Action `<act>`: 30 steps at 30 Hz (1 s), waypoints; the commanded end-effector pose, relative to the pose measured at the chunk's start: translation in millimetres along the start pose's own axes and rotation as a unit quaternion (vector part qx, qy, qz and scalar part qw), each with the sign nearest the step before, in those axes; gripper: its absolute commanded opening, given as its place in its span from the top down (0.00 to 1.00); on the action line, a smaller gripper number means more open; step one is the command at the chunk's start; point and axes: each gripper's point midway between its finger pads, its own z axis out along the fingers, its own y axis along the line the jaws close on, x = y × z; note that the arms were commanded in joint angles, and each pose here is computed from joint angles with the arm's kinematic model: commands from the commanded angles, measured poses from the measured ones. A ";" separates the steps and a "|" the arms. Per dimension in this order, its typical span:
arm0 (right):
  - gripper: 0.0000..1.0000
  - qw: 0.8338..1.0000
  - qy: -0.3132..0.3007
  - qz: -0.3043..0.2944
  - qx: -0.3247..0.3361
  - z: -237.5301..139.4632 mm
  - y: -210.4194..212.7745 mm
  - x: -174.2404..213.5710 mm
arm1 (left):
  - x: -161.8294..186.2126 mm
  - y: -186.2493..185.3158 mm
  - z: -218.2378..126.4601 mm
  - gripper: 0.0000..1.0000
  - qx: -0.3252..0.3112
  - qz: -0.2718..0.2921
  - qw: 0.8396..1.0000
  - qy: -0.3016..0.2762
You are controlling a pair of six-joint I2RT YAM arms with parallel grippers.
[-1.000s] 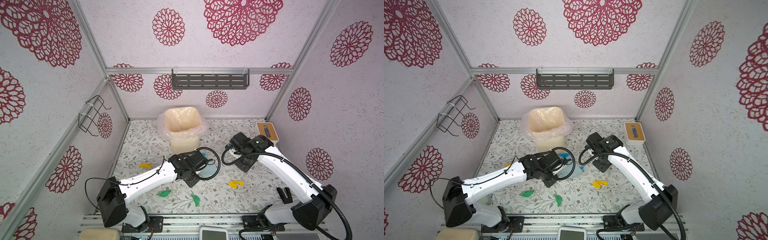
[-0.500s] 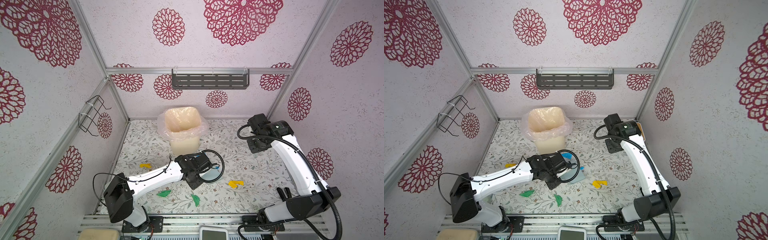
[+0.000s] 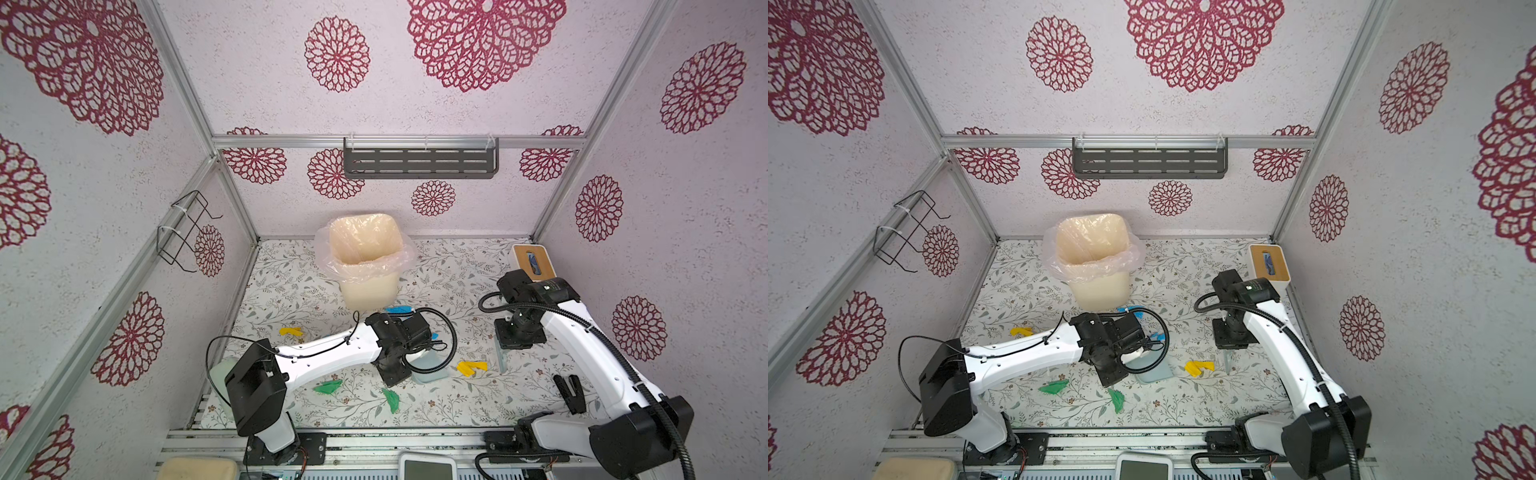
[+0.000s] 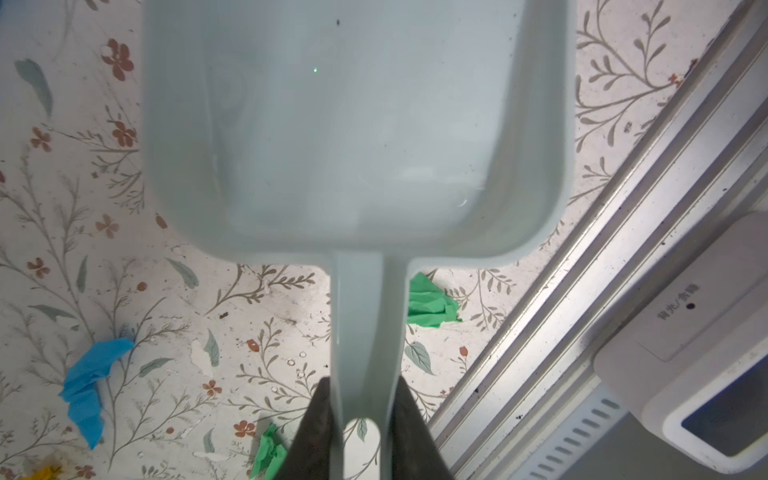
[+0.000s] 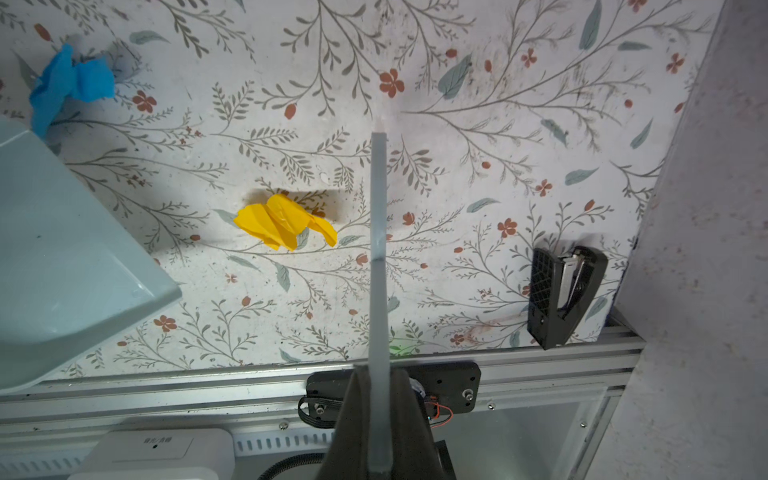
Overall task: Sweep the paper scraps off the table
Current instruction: 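Set the dustpan beside the yellow scrap with the left while the right positions the brush, then sweep the yellow scrap into the dustpan with the right gripper's brush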
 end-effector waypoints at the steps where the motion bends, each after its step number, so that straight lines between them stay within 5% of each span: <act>1: 1.00 1.000 0.003 0.022 -0.021 0.6 4.2 11.0 | -5.0 -9.0 -1.9 1.00 0.019 0.024 1.000 0.002; 30: 1.00 0.997 0.003 -0.007 -0.074 7.3 36.6 7.7 | -20.7 -18.6 33.8 1.00 0.060 0.045 0.996 0.049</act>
